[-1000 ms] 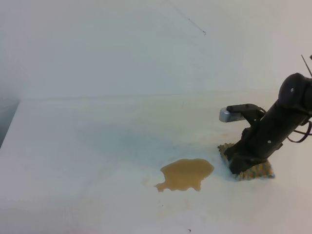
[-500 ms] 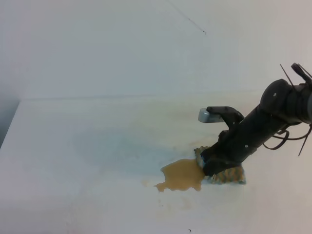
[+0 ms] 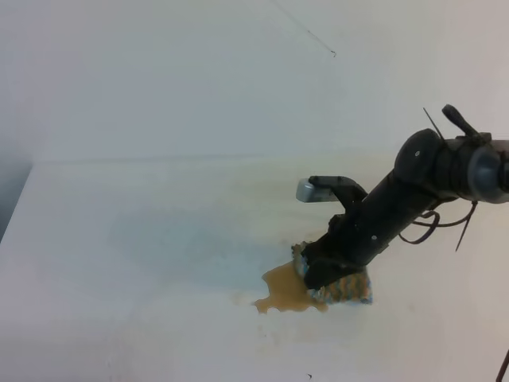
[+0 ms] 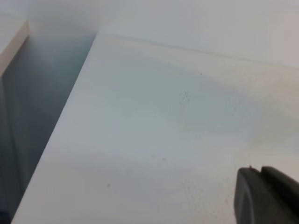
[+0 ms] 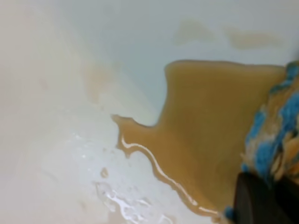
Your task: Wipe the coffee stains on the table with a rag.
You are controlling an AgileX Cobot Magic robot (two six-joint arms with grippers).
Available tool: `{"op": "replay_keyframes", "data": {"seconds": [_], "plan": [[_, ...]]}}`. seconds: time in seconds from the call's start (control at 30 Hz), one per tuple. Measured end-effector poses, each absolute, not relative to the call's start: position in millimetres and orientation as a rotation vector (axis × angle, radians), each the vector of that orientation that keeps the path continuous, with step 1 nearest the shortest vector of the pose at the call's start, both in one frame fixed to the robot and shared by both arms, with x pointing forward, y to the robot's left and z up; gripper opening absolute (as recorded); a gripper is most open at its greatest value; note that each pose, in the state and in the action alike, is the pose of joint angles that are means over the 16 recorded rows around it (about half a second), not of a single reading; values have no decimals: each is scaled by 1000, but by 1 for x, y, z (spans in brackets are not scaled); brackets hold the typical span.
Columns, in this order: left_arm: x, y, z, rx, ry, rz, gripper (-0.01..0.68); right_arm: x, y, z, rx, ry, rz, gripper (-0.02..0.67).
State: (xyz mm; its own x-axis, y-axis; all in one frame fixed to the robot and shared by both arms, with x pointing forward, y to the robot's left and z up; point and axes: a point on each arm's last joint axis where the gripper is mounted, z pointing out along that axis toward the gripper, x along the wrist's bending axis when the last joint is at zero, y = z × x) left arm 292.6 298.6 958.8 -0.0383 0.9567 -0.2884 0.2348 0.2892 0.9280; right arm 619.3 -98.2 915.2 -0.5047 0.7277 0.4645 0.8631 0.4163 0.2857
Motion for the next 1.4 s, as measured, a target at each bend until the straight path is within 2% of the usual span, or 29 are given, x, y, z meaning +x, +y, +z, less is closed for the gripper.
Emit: {"op": "replay_keyframes", "data": {"seconds": [1.4], "plan": [[293,299,959,1150,1509,865,-1,602,-59,909,-1256,-2333,-672,-2]]}}
